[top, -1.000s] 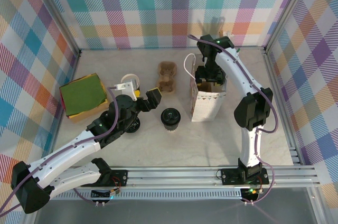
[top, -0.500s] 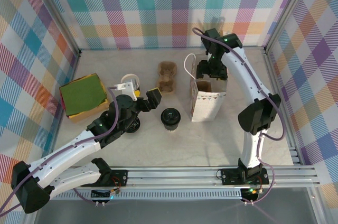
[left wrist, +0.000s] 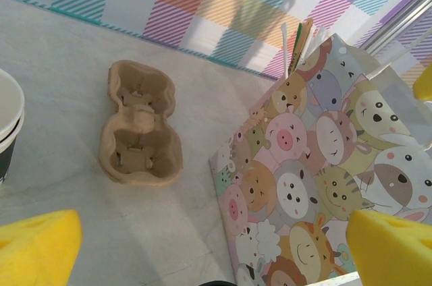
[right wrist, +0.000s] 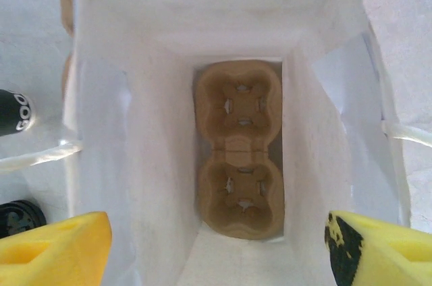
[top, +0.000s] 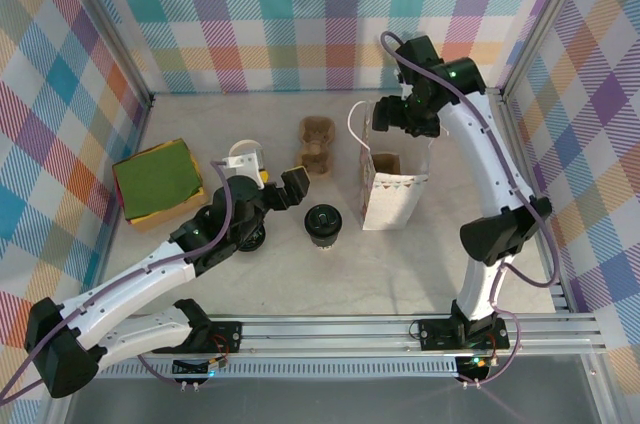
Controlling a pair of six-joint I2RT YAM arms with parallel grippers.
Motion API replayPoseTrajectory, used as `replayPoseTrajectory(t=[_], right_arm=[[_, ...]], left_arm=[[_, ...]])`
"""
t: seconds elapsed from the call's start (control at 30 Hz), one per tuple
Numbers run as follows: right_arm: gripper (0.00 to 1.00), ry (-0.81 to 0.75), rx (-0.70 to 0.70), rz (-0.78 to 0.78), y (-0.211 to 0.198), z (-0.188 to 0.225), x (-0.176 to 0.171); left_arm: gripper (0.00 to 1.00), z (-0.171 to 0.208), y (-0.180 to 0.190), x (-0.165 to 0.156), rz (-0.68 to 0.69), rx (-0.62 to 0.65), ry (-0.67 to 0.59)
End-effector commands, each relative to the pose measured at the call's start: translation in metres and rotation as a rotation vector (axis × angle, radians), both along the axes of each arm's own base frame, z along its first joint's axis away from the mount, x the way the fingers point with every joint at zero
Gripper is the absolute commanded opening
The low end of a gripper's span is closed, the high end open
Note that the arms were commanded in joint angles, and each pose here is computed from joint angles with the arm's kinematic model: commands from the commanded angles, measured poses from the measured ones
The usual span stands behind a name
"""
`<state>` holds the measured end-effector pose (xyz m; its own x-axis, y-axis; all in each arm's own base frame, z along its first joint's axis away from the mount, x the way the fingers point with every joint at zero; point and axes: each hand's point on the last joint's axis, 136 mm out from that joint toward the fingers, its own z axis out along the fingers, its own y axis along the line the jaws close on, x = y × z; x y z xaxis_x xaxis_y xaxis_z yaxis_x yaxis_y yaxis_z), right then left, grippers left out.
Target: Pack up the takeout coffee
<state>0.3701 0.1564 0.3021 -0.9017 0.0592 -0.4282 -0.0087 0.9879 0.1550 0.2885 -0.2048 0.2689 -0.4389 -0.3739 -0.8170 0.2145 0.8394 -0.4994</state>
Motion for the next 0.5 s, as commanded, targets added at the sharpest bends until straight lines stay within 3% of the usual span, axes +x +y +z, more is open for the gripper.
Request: replayPoseTrajectory(t=[0.0,0.47], right_arm=[[0.97,-0.117,0.051,0.038,0.004,0.037,-0.005],[0.99,-0.334,0.132,0.14,0.012,0.09,-0.034]], left_arm=[[1.0,0.017,0.001,0.003,0.009,-0.009,-0.015],[1.0,0.039,-0.004,0.009,0.007,0.055,0.027]])
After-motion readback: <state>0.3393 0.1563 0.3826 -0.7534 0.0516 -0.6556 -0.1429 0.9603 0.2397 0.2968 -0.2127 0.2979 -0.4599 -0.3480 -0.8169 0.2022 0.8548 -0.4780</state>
